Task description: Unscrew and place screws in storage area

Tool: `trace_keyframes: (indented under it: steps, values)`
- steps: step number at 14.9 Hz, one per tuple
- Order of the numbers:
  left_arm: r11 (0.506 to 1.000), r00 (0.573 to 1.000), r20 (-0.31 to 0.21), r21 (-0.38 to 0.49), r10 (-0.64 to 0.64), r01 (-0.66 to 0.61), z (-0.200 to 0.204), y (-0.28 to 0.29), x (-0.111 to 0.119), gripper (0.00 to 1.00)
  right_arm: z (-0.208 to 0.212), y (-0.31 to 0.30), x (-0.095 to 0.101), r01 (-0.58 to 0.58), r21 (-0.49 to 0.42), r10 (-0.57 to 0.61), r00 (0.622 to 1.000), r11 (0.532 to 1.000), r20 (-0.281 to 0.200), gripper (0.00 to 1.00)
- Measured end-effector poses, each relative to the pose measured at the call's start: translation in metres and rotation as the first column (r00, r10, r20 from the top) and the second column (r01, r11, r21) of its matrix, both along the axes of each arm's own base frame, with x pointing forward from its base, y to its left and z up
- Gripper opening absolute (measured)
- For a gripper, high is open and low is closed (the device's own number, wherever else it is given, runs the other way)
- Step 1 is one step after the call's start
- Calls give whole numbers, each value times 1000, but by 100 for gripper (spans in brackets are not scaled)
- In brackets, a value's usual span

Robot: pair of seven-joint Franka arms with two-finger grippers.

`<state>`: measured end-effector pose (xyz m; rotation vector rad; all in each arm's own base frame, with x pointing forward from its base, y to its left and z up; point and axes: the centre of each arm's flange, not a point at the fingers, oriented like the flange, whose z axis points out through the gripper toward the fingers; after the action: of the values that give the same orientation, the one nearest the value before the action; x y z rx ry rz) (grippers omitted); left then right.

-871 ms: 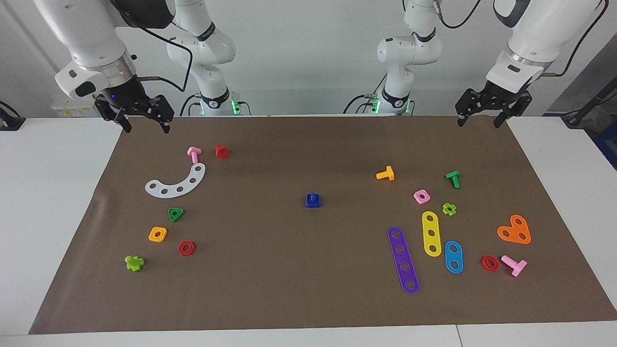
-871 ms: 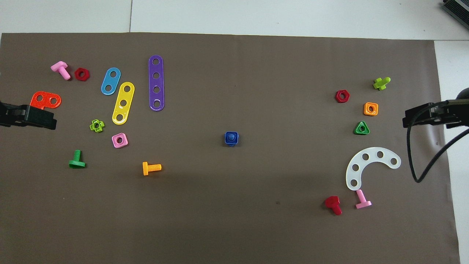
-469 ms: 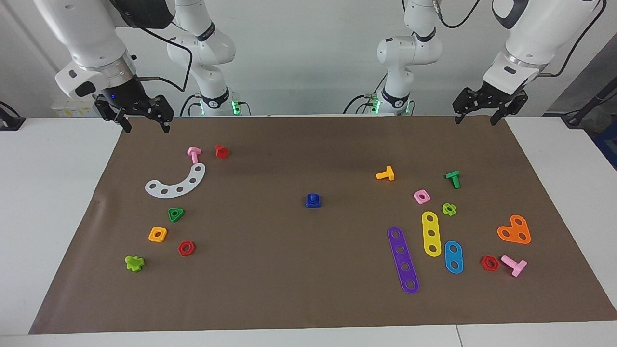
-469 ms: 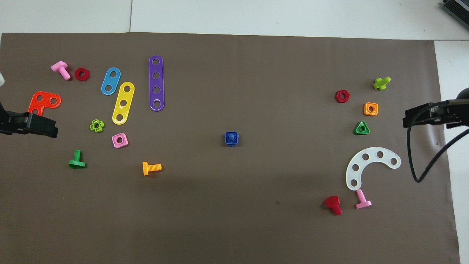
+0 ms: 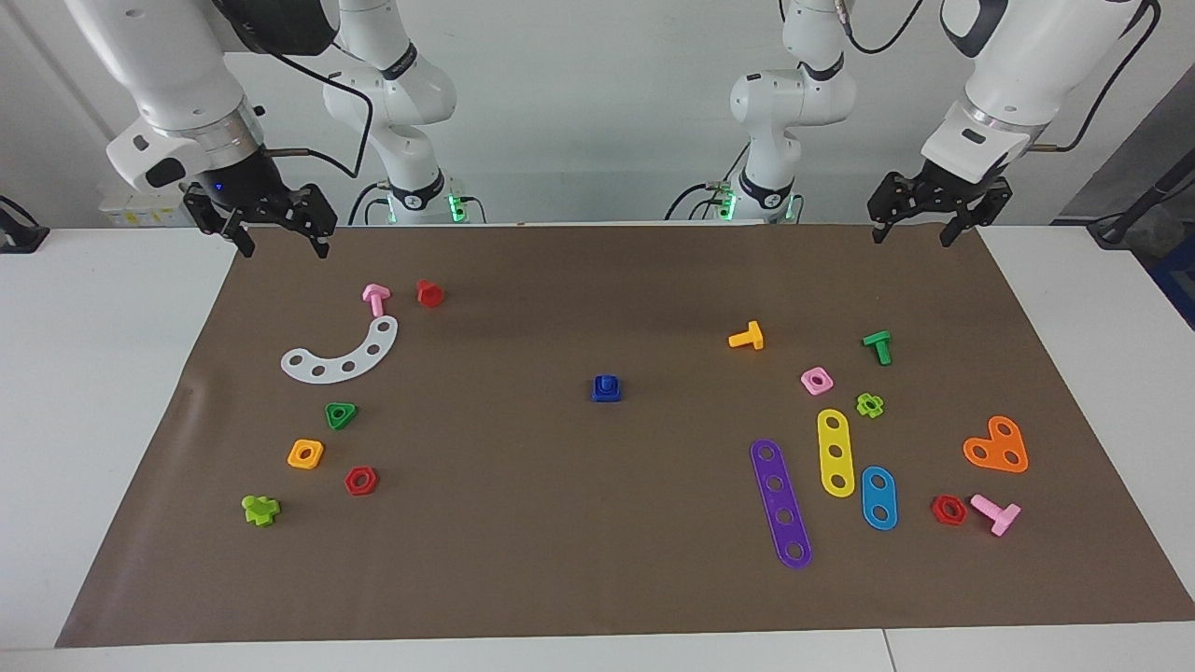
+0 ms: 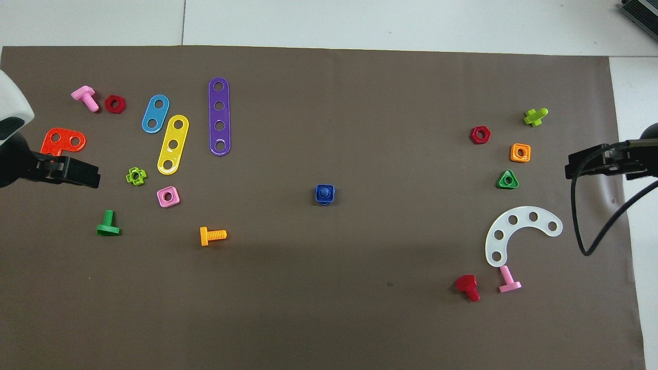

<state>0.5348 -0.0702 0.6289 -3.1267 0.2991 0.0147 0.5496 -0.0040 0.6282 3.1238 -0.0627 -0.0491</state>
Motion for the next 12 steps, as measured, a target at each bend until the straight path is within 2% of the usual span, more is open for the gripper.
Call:
trace_keyframes:
  steps: [5, 12]
  values:
    - [999, 997, 66, -14, -45, 46, -28, -82, -2, 96, 0, 0, 0, 0, 0, 0, 1000, 1000, 0, 100]
    - [991, 987, 110, -52, -114, 120, -122, -211, 5, 95, 0, 0, 0, 0, 0, 0, 1000, 1000, 0, 100]
